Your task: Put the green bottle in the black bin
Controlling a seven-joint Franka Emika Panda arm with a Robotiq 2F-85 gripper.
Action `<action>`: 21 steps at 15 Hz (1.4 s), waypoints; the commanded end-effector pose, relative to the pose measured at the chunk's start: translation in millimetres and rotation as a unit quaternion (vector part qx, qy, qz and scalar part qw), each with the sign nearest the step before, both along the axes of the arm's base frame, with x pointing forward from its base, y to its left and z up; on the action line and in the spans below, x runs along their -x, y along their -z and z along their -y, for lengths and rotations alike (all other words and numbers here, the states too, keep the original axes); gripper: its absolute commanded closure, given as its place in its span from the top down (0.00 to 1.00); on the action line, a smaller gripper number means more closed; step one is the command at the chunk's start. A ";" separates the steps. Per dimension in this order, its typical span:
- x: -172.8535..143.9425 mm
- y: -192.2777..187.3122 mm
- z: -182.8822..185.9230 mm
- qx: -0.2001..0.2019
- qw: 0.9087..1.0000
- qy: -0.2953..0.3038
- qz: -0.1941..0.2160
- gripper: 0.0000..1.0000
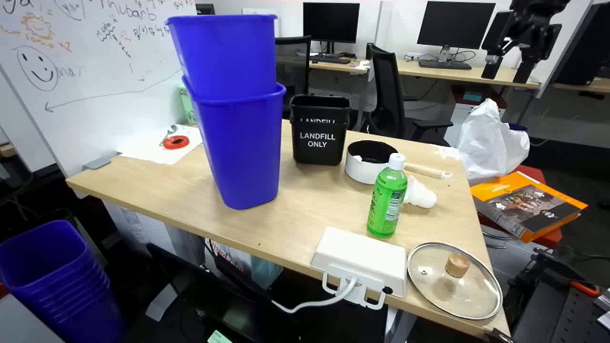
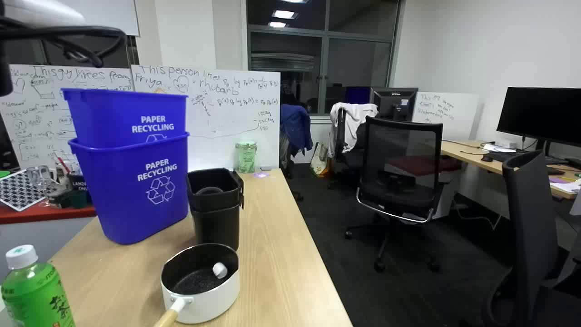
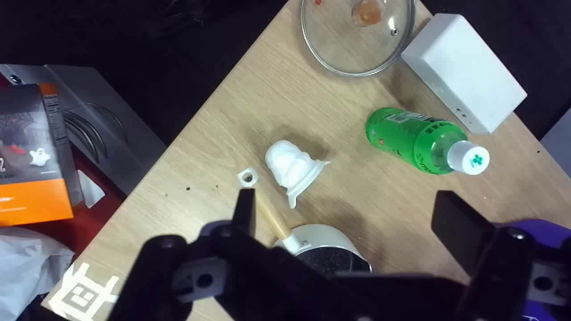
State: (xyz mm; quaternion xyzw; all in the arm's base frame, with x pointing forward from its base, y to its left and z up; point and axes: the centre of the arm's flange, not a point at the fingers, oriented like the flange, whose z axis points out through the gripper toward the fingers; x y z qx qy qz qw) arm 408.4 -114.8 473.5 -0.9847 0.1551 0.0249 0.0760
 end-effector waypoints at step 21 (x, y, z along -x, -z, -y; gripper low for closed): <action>-43.3 84.7 -113.7 -0.042 0.988 -0.148 0.018 1.00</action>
